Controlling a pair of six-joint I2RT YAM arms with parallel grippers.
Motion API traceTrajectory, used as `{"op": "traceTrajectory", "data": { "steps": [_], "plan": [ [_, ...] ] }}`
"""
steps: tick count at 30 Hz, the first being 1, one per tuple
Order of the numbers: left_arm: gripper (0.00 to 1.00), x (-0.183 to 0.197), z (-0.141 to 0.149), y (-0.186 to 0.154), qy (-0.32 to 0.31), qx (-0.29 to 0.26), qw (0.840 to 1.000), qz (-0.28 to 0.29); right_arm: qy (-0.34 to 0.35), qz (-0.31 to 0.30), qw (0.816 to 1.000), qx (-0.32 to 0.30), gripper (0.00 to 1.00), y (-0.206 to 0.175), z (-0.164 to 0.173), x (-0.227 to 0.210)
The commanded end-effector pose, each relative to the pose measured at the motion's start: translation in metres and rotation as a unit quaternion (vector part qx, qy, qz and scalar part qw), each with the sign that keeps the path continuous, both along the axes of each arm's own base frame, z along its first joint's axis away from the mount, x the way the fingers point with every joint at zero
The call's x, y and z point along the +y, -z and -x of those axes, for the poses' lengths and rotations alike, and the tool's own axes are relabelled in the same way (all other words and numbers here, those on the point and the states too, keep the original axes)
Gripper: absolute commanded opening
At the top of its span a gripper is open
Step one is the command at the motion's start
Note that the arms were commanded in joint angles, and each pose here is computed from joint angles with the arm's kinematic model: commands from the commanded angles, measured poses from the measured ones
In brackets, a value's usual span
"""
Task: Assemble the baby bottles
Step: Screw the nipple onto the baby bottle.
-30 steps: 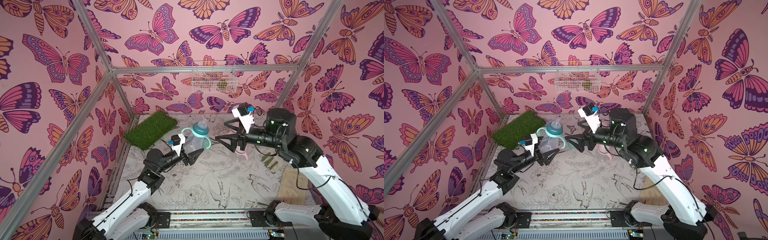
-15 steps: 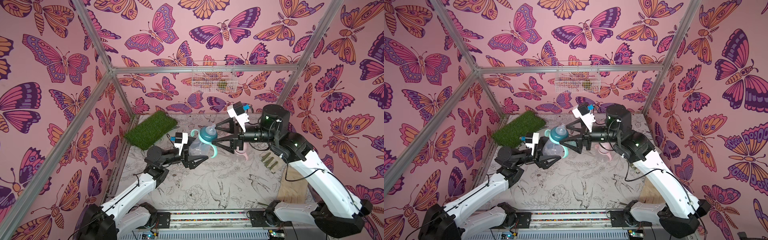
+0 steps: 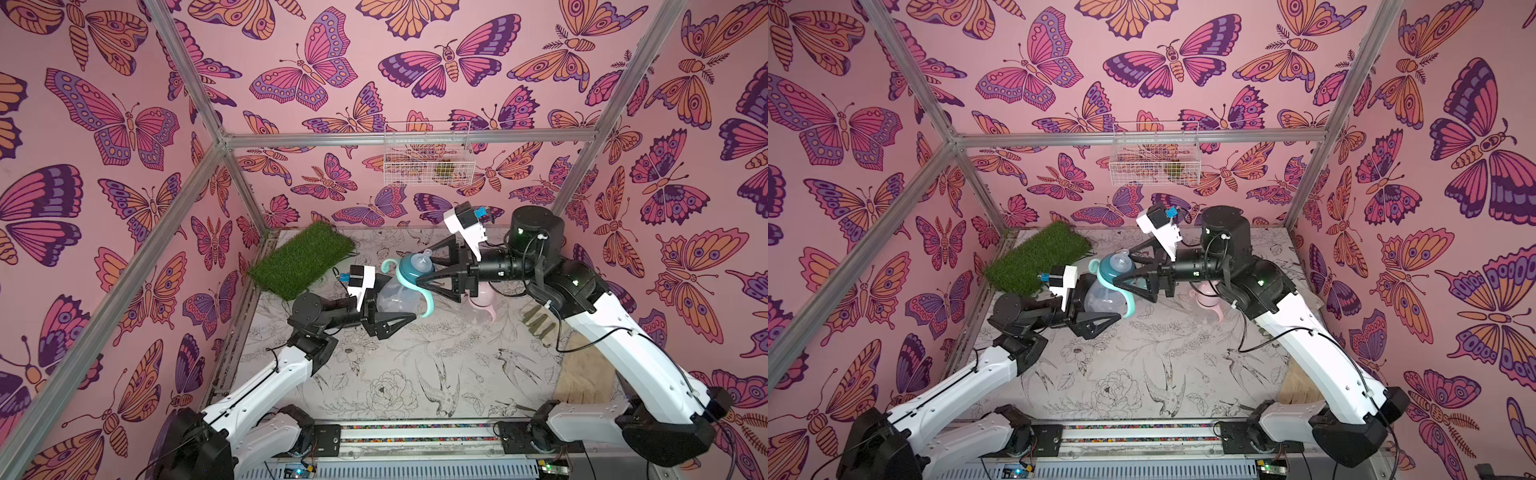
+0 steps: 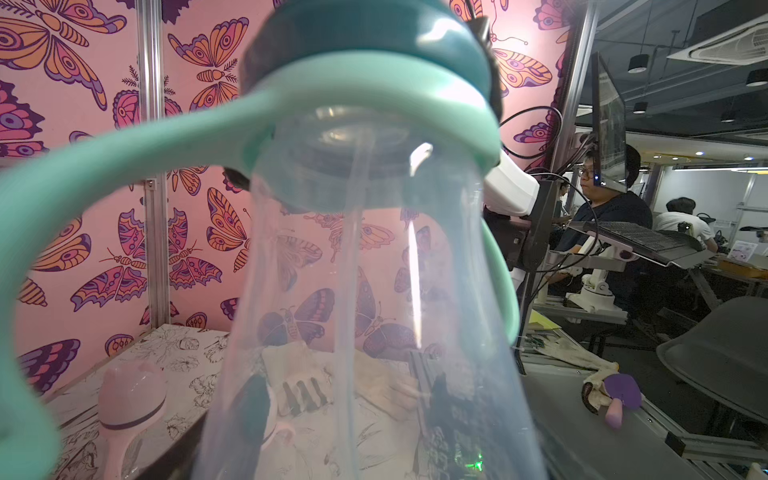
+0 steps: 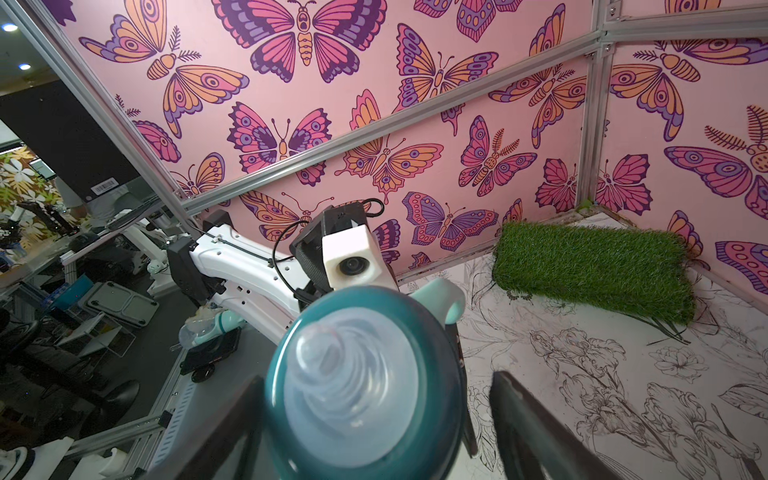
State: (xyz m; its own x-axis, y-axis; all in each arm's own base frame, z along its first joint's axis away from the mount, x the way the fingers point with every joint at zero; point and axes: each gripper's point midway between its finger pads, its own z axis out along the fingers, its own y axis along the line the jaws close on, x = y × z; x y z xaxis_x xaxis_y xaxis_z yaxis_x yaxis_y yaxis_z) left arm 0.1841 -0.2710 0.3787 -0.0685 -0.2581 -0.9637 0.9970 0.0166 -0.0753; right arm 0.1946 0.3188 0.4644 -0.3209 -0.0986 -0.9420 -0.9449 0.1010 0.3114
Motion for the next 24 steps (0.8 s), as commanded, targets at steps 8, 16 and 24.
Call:
{"op": "traceTrajectory", "data": {
  "steps": [8, 16, 24],
  "plan": [
    [0.0, 0.008, -0.01, -0.011, -0.054, -0.021, 0.998, 0.015, 0.034, 0.004, 0.999, 0.006, 0.51, 0.002, -0.006, 0.008],
    [0.0, 0.032, -0.057, 0.018, -0.246, -0.018, 0.968, -0.046, 0.136, 0.011, 0.989, 0.062, 0.0, 0.022, -0.037, 0.015],
    [0.0, 0.052, -0.085, 0.037, -0.388, -0.049, 0.915, -0.101, 0.188, 0.039, 0.979, 0.069, 0.0, 0.038, -0.045, 0.049]
  ]
}}
